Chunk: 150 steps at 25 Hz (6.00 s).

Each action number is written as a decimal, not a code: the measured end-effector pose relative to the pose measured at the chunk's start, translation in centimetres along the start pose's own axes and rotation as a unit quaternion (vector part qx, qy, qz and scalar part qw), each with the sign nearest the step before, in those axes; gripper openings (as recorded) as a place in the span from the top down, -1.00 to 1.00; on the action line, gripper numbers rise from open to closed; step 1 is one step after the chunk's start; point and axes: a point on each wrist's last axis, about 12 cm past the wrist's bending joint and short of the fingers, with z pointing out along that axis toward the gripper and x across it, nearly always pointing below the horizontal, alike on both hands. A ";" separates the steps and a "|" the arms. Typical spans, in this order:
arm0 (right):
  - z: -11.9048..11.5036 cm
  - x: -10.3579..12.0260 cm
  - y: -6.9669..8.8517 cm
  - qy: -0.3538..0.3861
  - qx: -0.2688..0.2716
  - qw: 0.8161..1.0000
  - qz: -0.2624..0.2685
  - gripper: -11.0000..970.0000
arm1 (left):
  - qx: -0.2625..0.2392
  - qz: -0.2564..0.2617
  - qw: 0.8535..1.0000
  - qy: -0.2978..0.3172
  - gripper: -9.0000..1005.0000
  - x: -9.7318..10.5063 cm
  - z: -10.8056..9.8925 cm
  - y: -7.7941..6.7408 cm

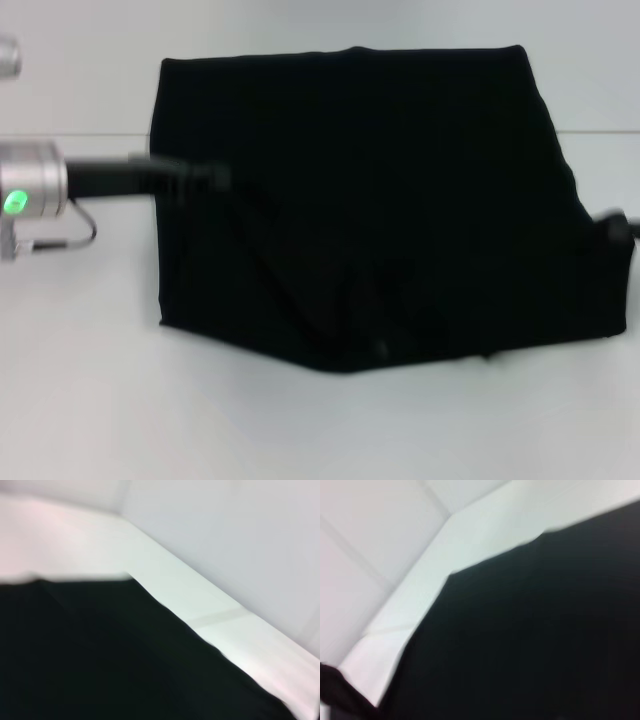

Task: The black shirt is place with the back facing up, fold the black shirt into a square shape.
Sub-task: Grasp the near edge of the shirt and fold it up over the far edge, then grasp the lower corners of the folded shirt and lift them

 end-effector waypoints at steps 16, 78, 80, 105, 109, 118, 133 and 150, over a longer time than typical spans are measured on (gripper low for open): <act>13.2 -8.5 3.5 -0.064 0.177 0.979 -0.081 0.87 | -0.209 0.076 0.970 -0.094 0.80 -4.7 6.0 2.7; 6.0 -2.8 0.6 -0.038 0.071 0.997 -0.006 -0.27 | -0.131 -0.112 0.984 -0.044 -0.83 7.7 1.4 1.4; 6.1 -2.7 0.6 -0.038 0.071 0.997 -0.002 -0.27 | -0.134 -0.118 0.983 -0.035 -0.82 7.8 1.4 1.4; 6.3 -2.7 0.6 -0.042 0.078 0.996 0.005 -0.26 | -0.150 -0.074 0.985 0.036 -0.77 8.3 1.8 1.5; 6.3 -2.7 0.5 -0.043 0.079 0.996 0.005 -0.26 | -0.153 -0.067 0.985 0.040 -0.68 8.2 1.7 1.6; 6.3 -2.7 0.5 -0.042 0.079 0.996 0.005 -0.26 | -0.155 -0.058 0.985 0.053 0.01 8.2 1.8 1.6; 4.5 -2.6 -1.1 0.047 0.142 0.989 0.007 -0.26 | -0.148 -0.038 0.986 0.060 0.96 6.8 1.5 1.8; 6.6 -1.7 -1.4 0.061 0.200 0.978 -0.011 -0.20 | -0.142 -0.028 0.987 0.071 0.98 6.4 1.1 1.8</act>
